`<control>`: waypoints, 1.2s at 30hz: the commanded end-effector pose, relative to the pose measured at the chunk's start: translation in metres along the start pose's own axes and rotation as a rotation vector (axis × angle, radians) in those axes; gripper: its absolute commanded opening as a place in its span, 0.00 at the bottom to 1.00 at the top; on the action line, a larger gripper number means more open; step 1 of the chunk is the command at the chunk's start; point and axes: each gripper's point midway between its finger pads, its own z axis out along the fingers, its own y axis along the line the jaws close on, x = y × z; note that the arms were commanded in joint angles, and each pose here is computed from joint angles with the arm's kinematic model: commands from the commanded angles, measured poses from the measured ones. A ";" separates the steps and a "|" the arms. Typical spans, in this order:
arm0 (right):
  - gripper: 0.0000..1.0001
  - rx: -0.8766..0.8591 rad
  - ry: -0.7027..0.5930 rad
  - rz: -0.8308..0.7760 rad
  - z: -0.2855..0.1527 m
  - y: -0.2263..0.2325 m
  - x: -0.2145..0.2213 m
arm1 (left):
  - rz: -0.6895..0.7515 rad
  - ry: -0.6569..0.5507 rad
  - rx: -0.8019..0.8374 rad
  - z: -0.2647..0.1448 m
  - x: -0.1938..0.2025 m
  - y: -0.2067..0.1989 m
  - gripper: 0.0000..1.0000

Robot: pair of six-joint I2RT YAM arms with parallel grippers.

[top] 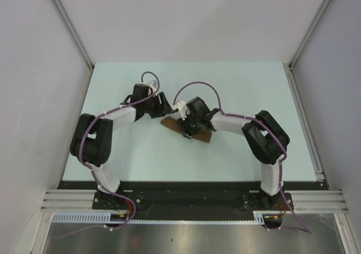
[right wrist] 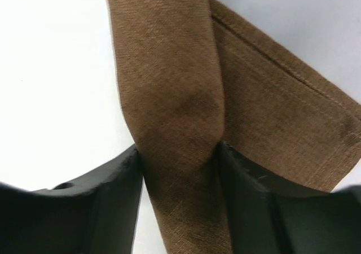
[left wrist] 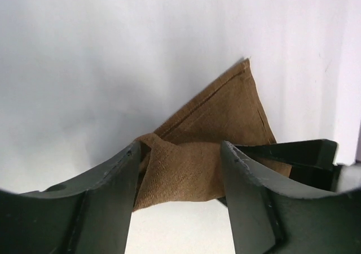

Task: Fold the napkin, place the utensils inside, and roll it up
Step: Roll the napkin with the utensil

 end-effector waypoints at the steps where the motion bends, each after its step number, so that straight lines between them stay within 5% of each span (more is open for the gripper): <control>1: 0.54 -0.133 0.068 0.080 0.012 0.008 0.018 | 0.055 -0.116 -0.023 -0.024 -0.025 -0.009 0.65; 10: 0.41 -0.461 0.147 0.283 0.008 0.033 0.023 | 0.026 -0.084 0.012 -0.030 0.006 -0.004 0.66; 21: 0.40 -0.547 0.150 0.357 0.006 0.046 0.021 | 0.002 -0.043 0.002 -0.028 0.034 0.010 0.65; 29: 0.48 -0.521 0.131 0.370 0.002 0.037 0.012 | 0.008 0.006 0.028 -0.015 0.037 0.011 0.21; 36: 0.65 -0.412 0.035 0.365 -0.021 0.011 -0.029 | 0.011 0.045 0.026 -0.008 0.039 0.012 0.05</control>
